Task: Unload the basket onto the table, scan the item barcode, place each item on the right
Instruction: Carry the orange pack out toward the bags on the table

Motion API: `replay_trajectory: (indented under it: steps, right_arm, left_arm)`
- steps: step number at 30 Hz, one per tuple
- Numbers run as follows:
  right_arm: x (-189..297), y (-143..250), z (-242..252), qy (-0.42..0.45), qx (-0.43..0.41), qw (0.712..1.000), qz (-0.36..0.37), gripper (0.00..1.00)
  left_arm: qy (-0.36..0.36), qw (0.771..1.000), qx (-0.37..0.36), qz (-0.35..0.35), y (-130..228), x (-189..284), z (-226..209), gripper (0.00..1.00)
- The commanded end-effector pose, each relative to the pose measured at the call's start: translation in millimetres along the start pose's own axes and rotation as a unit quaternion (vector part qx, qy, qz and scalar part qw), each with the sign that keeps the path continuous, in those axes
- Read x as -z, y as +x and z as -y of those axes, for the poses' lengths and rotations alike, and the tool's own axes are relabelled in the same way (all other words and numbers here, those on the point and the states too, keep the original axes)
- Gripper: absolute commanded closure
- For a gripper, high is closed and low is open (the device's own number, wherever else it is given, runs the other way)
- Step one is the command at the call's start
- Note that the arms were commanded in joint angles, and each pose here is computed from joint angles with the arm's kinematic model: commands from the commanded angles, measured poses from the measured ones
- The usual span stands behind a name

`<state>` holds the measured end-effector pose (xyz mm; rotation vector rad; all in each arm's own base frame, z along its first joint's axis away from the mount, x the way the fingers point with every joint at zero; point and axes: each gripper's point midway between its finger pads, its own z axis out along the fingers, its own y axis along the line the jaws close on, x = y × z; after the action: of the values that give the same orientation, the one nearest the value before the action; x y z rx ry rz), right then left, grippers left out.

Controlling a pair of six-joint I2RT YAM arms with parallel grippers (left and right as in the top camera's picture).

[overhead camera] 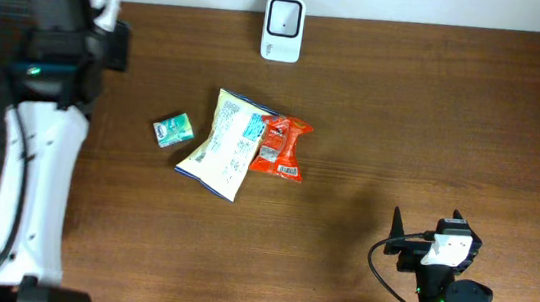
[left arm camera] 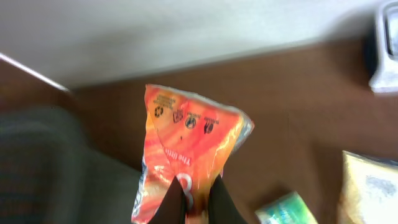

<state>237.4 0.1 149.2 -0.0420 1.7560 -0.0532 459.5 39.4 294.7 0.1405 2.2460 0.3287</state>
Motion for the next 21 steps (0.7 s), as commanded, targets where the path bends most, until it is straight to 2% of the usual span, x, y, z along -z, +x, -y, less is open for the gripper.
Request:
replay_trajectory:
  steps: [1, 8, 12, 21]
  right_arm:
    - [0.1, 3.3, -0.9, -0.001, -0.002, 1.000, -0.006, 0.01]
    - [0.1, 3.3, -0.9, -0.001, -0.002, 1.000, -0.006, 0.02]
    - [0.1, 3.3, -0.9, -0.001, -0.001, 1.000, -0.006, 0.01]
    - [0.1, 3.4, -0.9, -0.001, -0.002, 1.000, -0.006, 0.01]
  left_arm:
    - [0.042, 0.995, 0.004, -0.089, 42.2, -37.1, 49.0, 1.00]
    - [0.093, 0.971, -0.034, -0.216, 112.1, -90.6, 117.4, 1.00]
    - [0.121, 0.963, -0.048, -0.235, 129.7, -111.1, 149.5, 1.00]
    - [0.136, 0.956, -0.039, -0.259, 158.9, -147.7, 173.5, 1.00]
